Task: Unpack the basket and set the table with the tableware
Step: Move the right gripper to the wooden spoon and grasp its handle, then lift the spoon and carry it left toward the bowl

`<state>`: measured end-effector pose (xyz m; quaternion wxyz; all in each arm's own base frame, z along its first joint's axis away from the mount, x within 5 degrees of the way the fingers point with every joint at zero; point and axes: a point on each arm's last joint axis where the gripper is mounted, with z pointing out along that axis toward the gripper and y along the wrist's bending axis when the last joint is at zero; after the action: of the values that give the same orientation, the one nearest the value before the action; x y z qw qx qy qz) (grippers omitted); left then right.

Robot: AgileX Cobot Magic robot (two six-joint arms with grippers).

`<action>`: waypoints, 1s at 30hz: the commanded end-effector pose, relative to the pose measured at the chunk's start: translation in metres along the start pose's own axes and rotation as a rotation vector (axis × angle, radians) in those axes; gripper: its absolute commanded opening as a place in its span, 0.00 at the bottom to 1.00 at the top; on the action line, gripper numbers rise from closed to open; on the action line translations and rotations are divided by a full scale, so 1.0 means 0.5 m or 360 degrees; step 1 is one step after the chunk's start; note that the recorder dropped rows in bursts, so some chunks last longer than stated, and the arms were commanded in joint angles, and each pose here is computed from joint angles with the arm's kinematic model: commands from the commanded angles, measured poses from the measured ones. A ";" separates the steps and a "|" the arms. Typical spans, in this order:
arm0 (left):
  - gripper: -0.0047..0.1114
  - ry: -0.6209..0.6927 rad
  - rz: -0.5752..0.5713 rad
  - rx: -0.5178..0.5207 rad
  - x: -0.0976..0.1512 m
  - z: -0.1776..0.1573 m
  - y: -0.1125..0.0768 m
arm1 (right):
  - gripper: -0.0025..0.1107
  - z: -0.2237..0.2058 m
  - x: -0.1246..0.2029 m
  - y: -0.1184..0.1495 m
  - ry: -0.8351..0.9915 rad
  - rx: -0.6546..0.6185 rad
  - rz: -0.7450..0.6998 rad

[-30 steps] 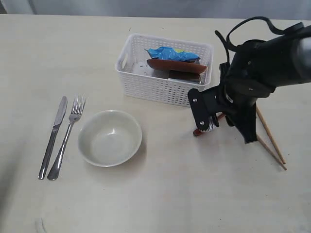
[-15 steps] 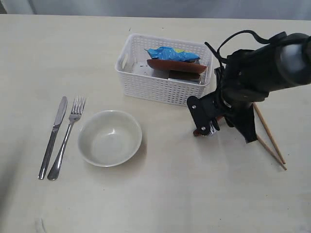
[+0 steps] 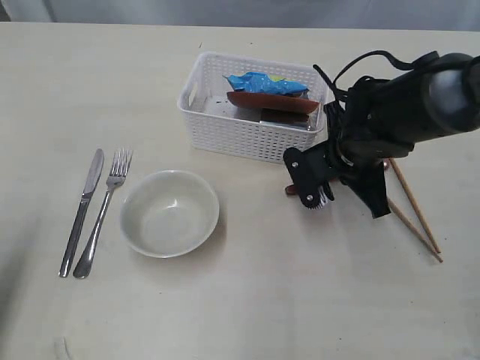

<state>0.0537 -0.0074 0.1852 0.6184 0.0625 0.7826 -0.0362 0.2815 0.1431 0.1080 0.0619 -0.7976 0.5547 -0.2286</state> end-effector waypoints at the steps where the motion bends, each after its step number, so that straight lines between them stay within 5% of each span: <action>1: 0.04 -0.0002 -0.0017 -0.0001 0.002 0.000 0.000 | 0.02 0.005 0.000 0.004 -0.0024 -0.0021 0.0054; 19: 0.04 -0.0002 -0.0017 -0.0001 0.002 0.000 0.000 | 0.02 -0.112 0.040 -0.010 -0.0051 0.0060 0.0427; 30: 0.04 -0.0002 -0.0017 -0.0001 0.002 0.000 0.000 | 0.02 -0.294 0.051 0.004 -0.0587 0.0173 0.0808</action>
<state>0.0537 -0.0074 0.1852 0.6184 0.0625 0.7826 -0.0362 0.2383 0.1381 0.2307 0.2346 -0.6627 0.6991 -0.1306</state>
